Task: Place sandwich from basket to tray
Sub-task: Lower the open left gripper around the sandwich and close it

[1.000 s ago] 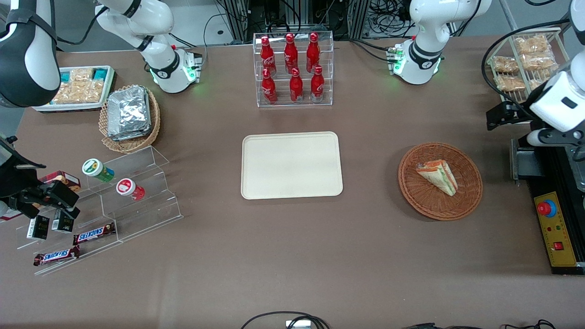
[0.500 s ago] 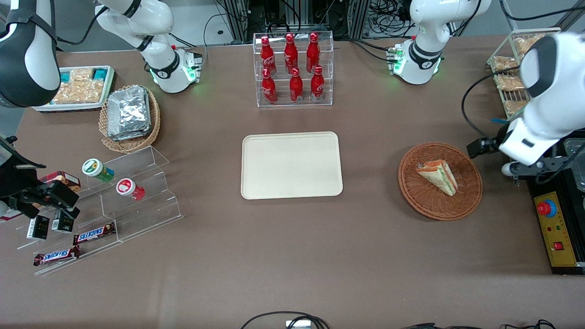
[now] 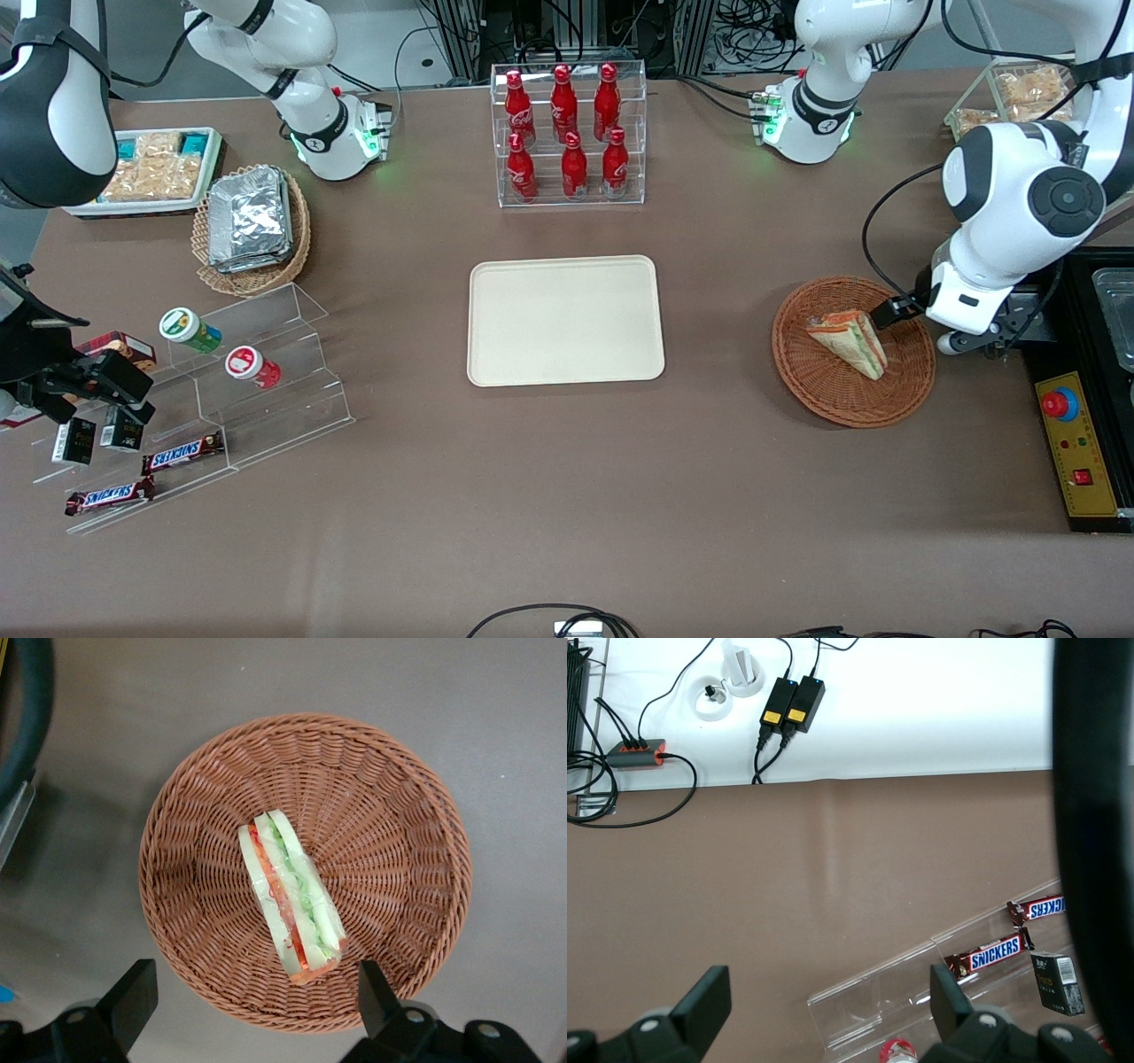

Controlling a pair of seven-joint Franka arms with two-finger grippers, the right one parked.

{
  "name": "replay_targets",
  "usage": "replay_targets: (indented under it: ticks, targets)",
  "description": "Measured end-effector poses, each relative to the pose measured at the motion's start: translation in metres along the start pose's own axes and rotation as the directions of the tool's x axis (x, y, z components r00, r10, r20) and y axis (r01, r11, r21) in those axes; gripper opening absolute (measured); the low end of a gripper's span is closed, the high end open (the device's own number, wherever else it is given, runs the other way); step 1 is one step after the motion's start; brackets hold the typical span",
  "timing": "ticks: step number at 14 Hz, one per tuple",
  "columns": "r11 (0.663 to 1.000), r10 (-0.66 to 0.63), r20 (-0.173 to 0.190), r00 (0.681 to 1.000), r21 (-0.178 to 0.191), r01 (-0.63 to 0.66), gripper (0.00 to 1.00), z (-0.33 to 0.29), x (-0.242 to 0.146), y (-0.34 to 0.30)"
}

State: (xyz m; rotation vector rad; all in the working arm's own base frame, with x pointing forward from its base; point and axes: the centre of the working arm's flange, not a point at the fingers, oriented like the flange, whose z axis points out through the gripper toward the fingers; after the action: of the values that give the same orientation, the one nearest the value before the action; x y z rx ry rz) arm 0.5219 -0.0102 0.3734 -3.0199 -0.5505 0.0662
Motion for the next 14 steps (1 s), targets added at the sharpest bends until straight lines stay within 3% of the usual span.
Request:
replay_targets:
  ticks: [7,14]
  targets:
    - [0.982,-0.186,0.006,0.983,-0.022,0.186,1.0,0.056,-0.001,0.01]
    - [0.973,-0.225,0.004,0.974,-0.046,0.225,1.0,0.105,-0.017,0.013]
